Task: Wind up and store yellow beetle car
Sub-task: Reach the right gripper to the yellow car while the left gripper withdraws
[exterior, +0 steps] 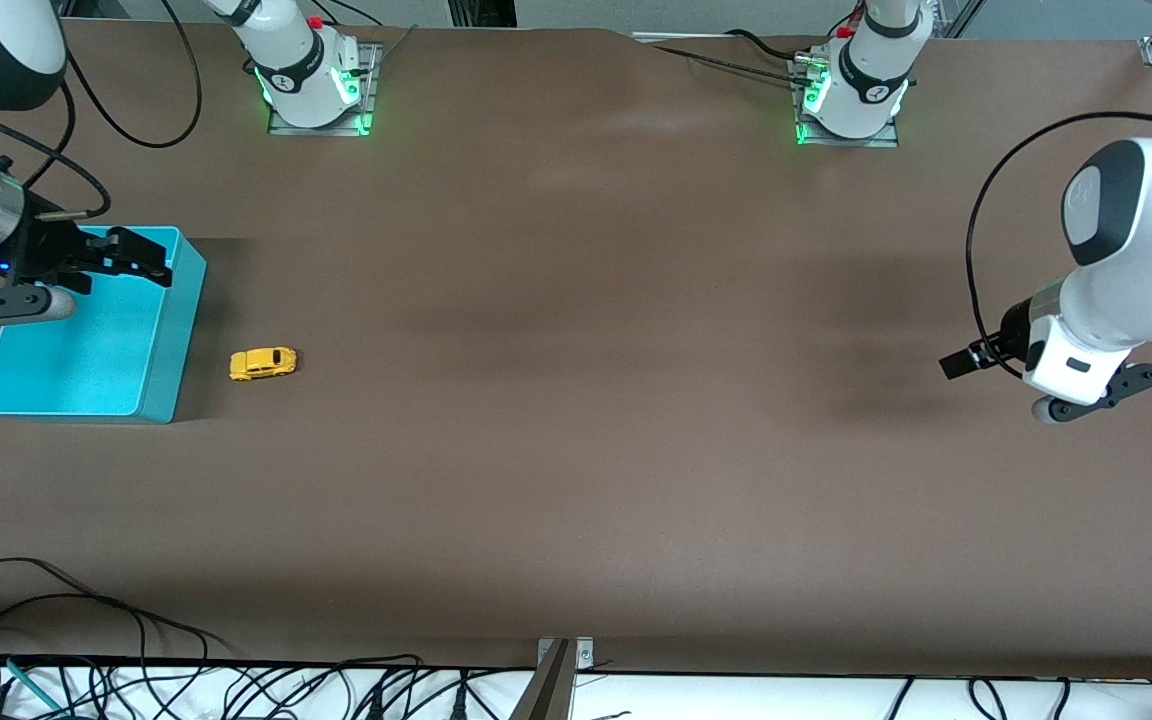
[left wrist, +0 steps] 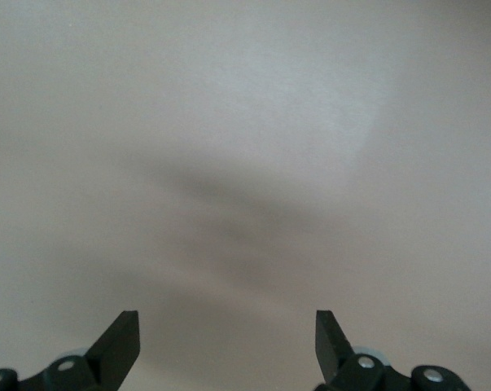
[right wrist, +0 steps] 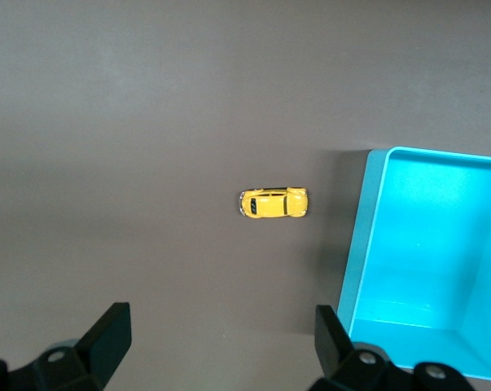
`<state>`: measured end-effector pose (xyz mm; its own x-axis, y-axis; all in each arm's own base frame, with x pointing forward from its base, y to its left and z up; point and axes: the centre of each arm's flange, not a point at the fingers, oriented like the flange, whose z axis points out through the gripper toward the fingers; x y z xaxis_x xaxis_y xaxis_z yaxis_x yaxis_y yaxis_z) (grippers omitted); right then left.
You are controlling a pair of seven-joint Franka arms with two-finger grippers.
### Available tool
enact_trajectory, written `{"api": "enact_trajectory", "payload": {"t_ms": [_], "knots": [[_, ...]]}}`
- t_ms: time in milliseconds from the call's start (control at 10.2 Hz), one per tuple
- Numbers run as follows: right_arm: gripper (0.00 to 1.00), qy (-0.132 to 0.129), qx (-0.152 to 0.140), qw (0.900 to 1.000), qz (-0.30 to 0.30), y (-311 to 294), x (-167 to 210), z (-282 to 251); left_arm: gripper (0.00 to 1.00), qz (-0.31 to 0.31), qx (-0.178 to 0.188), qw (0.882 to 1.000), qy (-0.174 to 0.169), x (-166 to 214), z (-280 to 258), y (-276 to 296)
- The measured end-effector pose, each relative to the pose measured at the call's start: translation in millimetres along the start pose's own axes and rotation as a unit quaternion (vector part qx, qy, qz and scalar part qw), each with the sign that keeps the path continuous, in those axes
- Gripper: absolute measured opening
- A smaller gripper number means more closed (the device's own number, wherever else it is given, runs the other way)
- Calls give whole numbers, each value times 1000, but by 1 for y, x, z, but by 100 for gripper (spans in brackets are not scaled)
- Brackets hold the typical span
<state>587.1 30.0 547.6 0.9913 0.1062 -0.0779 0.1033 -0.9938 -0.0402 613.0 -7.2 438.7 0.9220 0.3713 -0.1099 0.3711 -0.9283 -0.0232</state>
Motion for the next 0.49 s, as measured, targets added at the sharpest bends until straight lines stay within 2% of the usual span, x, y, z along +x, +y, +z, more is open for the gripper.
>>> {"api": "enact_trajectory", "payload": {"t_ms": [195, 488], "knots": [[100, -5, -1, 1000, -9, -10, 3, 6, 95, 34, -17, 999, 4, -10, -26, -16], [100, -10, -2, 1000, -22, -22, 12, 22, 96, 77, -17, 997, 8, -31, -39, -36]]}}
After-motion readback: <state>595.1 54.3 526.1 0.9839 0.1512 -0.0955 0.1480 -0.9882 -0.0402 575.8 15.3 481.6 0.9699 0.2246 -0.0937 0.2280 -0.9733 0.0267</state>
